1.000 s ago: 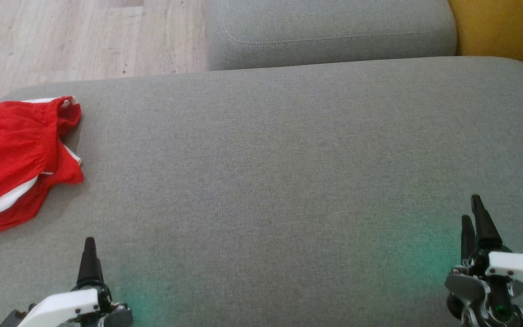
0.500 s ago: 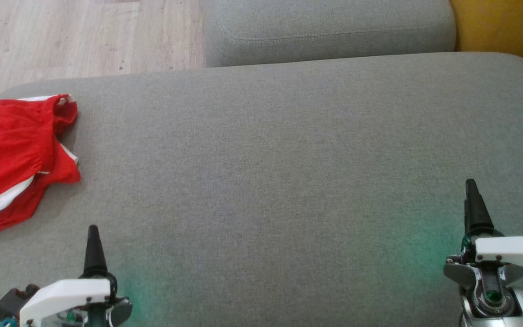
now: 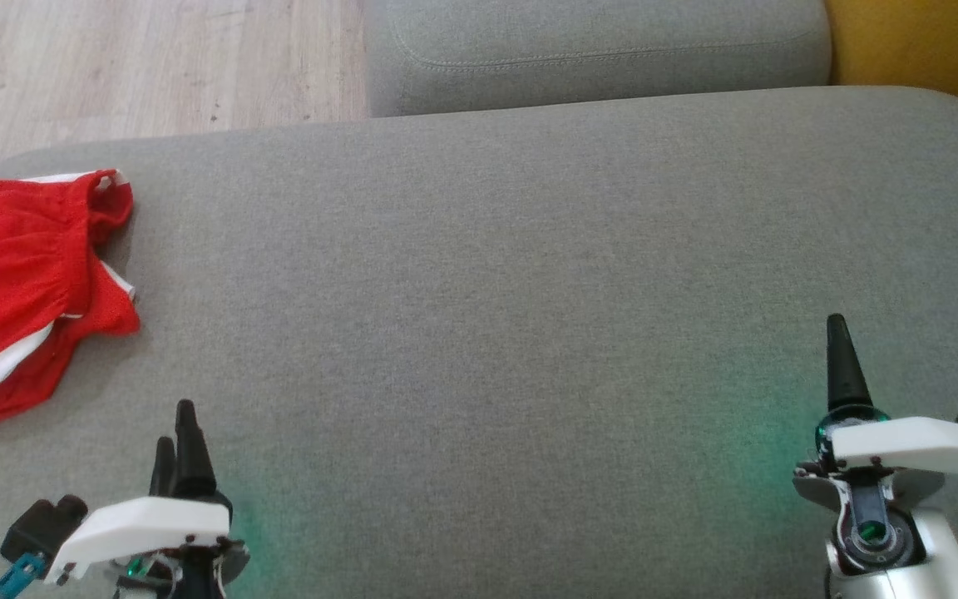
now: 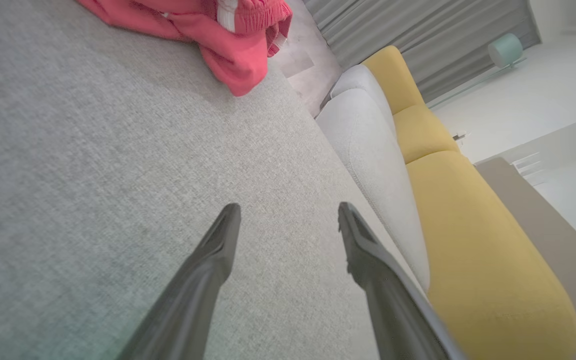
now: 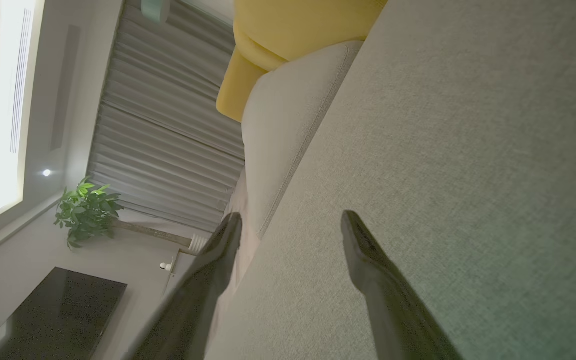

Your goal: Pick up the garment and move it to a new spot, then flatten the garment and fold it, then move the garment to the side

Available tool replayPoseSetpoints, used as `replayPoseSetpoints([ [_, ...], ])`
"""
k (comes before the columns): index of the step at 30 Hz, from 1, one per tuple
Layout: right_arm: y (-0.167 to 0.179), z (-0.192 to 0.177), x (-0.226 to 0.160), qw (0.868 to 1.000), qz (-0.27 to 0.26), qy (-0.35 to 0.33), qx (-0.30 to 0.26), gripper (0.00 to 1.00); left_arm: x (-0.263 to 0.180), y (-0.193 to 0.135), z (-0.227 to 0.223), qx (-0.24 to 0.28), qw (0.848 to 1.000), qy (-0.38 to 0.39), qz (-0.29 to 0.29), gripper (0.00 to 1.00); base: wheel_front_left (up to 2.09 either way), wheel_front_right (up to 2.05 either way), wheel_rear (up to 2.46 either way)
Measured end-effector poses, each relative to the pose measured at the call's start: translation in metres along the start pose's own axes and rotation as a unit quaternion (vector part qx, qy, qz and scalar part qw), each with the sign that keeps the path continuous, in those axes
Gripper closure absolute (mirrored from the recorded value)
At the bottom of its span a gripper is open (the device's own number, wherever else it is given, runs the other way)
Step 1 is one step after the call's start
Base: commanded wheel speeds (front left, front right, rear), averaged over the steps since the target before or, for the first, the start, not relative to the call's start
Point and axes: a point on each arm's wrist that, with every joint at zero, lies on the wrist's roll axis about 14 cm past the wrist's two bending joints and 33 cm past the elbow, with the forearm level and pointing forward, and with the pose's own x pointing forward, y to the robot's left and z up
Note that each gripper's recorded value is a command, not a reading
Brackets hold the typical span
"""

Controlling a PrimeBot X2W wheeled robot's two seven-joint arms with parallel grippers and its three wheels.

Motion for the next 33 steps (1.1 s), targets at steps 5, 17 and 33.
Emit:
replayPoseSetpoints([
  [5,0.004,0.0,0.003,0.999,0.005,-0.002,-0.035,0.0,0.0,0.003,-0.002,0.032,0.999,0.002,0.007,0.0,0.0,0.0,0.0],
  [17,0.012,-0.004,0.009,0.994,0.016,0.001,-0.11,0.0,0.002,0.003,0.001,0.105,0.994,-0.007,0.01,0.0,0.0,0.0,0.0],
  [33,0.01,-0.021,0.012,0.971,0.021,0.024,-0.237,0.0,0.006,0.005,-0.011,0.231,0.973,0.007,0.013,0.0,0.0,0.0,0.0],
])
